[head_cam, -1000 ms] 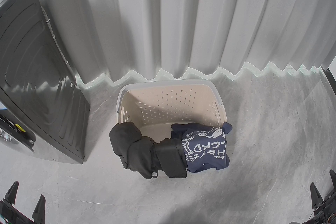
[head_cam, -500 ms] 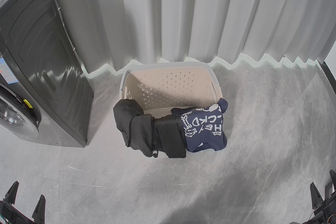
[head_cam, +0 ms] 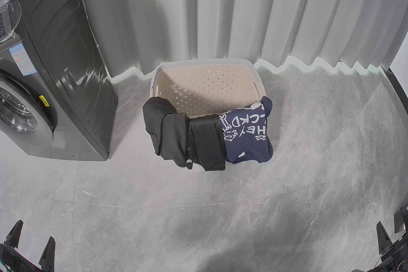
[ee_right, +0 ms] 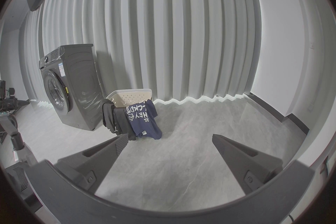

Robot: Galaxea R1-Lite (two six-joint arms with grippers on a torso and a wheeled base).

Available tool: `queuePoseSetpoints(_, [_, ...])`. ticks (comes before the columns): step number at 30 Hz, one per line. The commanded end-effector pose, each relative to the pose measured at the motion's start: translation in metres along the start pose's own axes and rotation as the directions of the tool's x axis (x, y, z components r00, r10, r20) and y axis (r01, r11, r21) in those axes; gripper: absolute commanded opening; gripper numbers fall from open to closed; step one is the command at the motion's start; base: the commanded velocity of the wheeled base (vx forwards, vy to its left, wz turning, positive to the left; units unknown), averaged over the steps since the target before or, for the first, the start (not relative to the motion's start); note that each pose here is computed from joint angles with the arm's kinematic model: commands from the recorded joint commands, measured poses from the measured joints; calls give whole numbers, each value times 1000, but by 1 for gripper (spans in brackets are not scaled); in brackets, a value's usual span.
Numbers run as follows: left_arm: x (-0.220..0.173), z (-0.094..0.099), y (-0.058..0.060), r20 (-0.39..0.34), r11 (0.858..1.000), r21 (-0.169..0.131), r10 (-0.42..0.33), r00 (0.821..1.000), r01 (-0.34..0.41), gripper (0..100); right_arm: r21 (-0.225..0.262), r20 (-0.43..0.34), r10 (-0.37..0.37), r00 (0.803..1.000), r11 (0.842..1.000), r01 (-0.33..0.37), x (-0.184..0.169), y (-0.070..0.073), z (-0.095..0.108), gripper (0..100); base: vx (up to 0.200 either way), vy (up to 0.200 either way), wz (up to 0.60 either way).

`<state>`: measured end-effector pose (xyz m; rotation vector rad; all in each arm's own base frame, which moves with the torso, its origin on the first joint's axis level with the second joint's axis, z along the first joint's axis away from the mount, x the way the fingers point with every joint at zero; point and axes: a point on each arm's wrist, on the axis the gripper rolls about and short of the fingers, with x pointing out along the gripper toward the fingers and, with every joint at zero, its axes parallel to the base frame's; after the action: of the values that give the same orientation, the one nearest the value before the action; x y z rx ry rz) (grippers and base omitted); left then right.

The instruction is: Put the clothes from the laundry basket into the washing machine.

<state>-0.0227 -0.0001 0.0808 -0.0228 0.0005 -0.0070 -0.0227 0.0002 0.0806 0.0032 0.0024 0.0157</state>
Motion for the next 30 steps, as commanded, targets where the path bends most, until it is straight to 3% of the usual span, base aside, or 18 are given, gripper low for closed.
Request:
queuePoseSetpoints(1, [0,-5,0,2,1000,0,-2,1000,2,100,0,2,1,1000,1000,-1,0,0,-5,100,0,200,0])
queuePoseSetpoints(30, [0,-5,0,2,1000,-2,-1,1000,1,100,0,2,1,1000,1000,-1,0,0,-5,100,0,200,0])
